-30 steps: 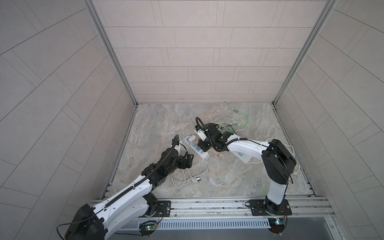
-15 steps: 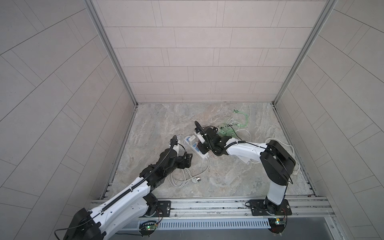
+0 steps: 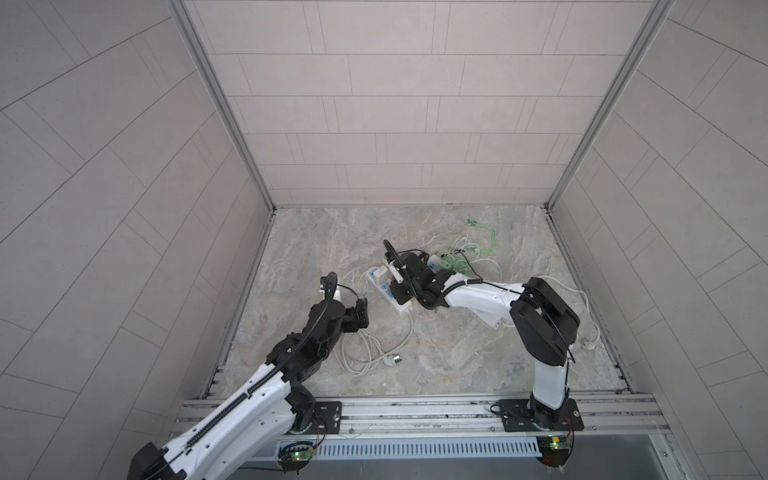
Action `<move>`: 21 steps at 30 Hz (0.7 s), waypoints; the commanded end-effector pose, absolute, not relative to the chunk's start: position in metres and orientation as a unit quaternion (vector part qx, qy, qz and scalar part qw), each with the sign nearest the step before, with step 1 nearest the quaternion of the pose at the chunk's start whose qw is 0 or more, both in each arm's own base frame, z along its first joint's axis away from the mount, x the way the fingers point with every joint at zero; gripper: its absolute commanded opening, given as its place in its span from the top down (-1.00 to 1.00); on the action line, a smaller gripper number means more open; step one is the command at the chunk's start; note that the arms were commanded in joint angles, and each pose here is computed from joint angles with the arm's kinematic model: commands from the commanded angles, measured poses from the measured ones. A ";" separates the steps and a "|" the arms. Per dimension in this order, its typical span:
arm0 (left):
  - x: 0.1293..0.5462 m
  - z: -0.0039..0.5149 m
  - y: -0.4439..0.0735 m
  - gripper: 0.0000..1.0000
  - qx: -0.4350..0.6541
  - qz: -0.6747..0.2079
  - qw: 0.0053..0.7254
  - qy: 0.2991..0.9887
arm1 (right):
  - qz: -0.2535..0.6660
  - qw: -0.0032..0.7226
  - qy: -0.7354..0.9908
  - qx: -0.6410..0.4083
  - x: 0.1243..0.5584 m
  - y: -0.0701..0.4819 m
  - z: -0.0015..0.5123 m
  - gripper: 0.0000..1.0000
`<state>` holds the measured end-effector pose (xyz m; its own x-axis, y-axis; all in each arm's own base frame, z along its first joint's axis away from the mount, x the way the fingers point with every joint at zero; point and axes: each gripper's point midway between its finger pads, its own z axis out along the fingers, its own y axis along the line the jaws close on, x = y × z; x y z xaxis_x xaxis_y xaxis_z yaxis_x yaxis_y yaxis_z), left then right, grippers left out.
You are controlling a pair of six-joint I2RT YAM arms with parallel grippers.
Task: Insert the plug
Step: 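Press the pink charger down into the blue socket with the right gripper, then open the right gripper and lift it off the plugged-in pink charger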
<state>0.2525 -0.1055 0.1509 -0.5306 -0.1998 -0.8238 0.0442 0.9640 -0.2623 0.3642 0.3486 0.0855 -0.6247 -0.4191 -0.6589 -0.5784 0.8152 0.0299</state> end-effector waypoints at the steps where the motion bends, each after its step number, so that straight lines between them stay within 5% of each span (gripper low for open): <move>1: 0.259 0.163 -0.086 -0.99 -0.075 -0.087 0.504 0.856 | 0.059 0.219 0.925 -0.304 0.332 0.316 0.028 0.81; 14: 0.280 0.168 -0.068 -0.99 -0.100 -0.045 0.527 0.843 | 0.098 0.283 0.903 -0.306 0.347 0.334 0.112 0.15; 21: 0.292 0.170 -0.056 -0.99 -0.100 -0.004 0.531 0.841 | 0.141 0.282 0.898 -0.306 0.318 0.324 0.129 0.09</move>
<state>0.2814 -0.0629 0.1491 -0.4737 -0.1862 -0.8608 -0.1438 0.9806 -0.1330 0.3349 0.3303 0.1132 -0.6546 -0.4802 -0.5838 -0.6135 0.7887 0.0391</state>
